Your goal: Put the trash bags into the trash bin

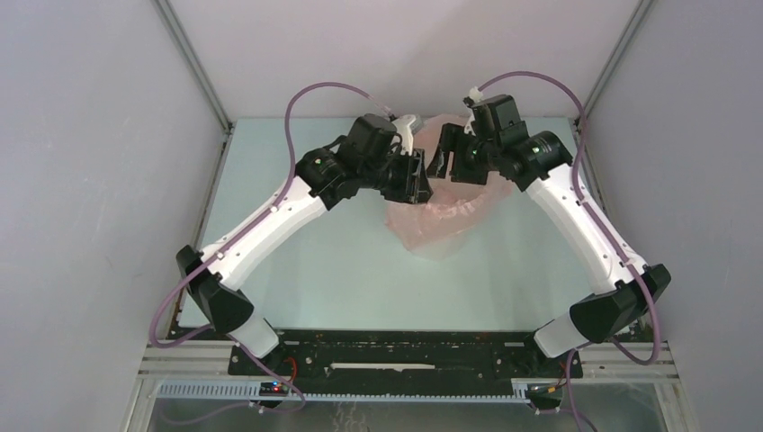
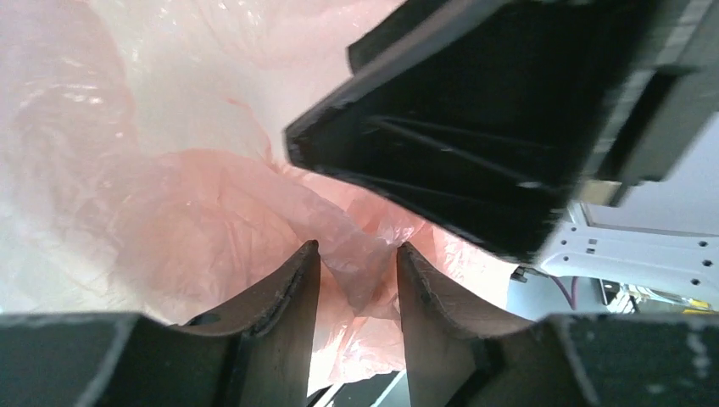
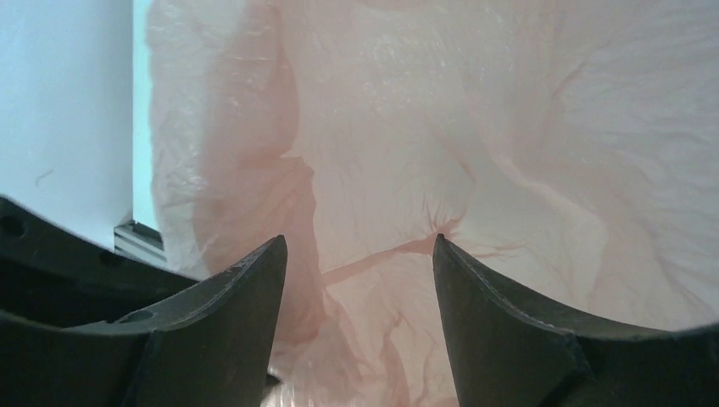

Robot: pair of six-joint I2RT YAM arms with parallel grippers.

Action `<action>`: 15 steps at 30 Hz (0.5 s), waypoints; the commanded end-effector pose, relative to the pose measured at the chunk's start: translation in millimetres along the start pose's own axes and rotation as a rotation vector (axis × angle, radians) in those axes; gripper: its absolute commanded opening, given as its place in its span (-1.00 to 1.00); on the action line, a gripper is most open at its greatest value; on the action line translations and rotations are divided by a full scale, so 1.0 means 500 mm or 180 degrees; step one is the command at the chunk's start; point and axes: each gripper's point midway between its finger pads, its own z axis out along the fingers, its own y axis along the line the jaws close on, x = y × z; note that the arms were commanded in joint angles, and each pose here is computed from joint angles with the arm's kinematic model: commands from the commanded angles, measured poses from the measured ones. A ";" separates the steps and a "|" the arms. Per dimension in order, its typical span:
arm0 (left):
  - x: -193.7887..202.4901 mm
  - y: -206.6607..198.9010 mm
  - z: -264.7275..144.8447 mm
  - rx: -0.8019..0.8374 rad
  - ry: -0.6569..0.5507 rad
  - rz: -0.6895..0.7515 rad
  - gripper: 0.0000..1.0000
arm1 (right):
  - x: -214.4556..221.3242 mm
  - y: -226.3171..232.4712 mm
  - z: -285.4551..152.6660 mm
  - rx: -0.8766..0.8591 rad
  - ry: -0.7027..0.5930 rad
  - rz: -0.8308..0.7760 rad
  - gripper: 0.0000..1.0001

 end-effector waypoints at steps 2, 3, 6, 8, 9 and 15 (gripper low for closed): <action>-0.028 0.004 -0.024 -0.0119 -0.0113 0.0161 -0.12 | -0.038 0.022 -0.094 -0.0347 -0.0226 -0.0109 0.47; -0.033 0.001 -0.031 -0.0114 -0.0143 0.0179 -0.11 | -0.044 0.025 -0.106 -0.0414 -0.0265 -0.0143 0.48; -0.047 -0.008 -0.051 -0.0119 -0.0187 0.0220 -0.07 | -0.061 0.053 -0.143 -0.0725 -0.0390 -0.0220 0.49; -0.062 -0.022 -0.071 -0.0068 -0.0245 0.0227 0.00 | -0.069 0.071 -0.163 -0.0868 -0.0445 -0.0246 0.49; -0.071 -0.029 -0.083 -0.0038 -0.0278 0.0219 0.06 | -0.070 0.079 -0.170 -0.0920 -0.0465 -0.0264 0.48; -0.135 -0.048 -0.174 0.0056 -0.0657 0.0057 0.30 | -0.008 0.100 -0.153 -0.0972 -0.0288 -0.0395 0.37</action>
